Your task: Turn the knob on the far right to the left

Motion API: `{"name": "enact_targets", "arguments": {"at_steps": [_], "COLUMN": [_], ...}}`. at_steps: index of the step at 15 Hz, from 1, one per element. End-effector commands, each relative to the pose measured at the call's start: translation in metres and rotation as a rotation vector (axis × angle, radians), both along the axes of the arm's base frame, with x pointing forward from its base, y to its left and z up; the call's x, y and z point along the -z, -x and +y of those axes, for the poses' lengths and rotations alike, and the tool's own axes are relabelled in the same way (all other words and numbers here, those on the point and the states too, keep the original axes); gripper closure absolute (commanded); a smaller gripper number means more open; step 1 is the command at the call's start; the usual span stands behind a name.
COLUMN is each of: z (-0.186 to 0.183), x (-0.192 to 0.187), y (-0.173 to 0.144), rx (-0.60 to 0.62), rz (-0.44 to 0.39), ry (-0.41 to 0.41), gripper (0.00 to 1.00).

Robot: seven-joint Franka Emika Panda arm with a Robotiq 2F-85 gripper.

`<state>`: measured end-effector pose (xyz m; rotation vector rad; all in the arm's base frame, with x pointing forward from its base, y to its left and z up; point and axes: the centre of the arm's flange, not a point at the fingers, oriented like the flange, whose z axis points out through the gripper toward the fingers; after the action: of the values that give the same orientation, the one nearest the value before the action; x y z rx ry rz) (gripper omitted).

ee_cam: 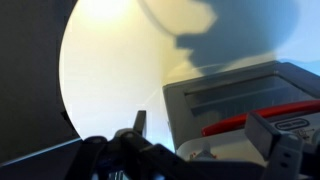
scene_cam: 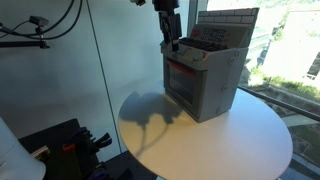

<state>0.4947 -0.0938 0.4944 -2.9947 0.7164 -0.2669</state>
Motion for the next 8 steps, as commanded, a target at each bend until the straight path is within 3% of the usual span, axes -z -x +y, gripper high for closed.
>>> {"name": "enact_targets", "arguments": {"at_steps": [1, 8], "z": [0.002, 0.011], "x": [-0.021, -0.044], "y": [0.020, 0.050], "rx": [-0.002, -0.017], "rz": [0.069, 0.150], "ry": [-0.019, -0.038], "gripper": [0.00, 0.00]}}
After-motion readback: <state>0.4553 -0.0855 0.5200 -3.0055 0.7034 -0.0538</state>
